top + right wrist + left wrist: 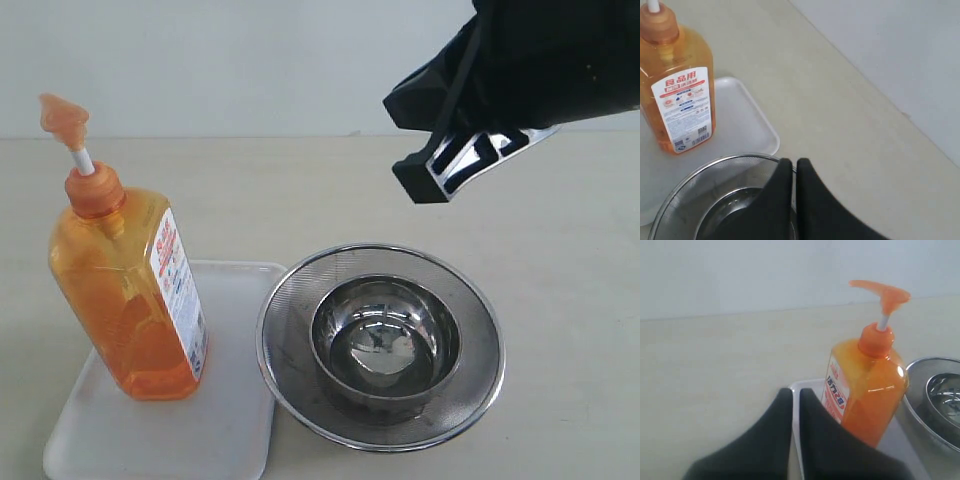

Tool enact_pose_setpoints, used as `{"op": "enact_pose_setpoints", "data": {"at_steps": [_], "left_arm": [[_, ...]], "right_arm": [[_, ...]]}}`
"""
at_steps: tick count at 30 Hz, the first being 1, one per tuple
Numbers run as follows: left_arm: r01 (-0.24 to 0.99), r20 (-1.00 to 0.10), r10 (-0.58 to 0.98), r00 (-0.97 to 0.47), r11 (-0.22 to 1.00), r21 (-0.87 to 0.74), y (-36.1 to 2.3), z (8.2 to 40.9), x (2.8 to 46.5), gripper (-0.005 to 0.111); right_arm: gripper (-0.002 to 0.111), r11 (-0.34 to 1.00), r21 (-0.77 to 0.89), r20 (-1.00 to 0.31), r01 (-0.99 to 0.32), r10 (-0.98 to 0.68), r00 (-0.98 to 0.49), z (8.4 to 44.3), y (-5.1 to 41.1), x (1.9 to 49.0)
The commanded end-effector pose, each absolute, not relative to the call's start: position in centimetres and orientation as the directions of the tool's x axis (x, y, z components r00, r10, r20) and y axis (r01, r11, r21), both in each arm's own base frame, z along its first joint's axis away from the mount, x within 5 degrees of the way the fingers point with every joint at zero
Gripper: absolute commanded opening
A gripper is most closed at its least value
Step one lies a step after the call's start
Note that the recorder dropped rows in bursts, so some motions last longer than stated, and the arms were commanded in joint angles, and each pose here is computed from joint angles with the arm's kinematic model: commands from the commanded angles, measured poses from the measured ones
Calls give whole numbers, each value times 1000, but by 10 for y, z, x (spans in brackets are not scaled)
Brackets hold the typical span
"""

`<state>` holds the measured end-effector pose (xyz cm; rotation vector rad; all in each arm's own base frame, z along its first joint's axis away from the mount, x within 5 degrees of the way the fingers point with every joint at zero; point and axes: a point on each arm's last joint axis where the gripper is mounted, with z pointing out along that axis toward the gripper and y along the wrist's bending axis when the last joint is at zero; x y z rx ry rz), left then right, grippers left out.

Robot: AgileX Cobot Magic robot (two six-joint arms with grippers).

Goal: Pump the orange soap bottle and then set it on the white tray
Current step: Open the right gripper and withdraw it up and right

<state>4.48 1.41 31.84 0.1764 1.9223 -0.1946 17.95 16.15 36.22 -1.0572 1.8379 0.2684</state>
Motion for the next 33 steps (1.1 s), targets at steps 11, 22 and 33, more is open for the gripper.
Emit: {"op": "enact_pose_setpoints", "data": {"at_steps": [11,22,33], "left_arm": [[222,-945,28,-326,974,-48,15,322,44,5],[222,-945,28,-326,974,-48,15,322,44,5],[222,-945,28,-326,974,-48,15,322,44,5]], "right_arm": [[0,610,-250,-830,-752,-535,-158,366,159,180],[0,690,-232,-959,-686,-282,40,360,99,111],[0,741,-30,-997,-671,-67,-30,266,50,55]]}}
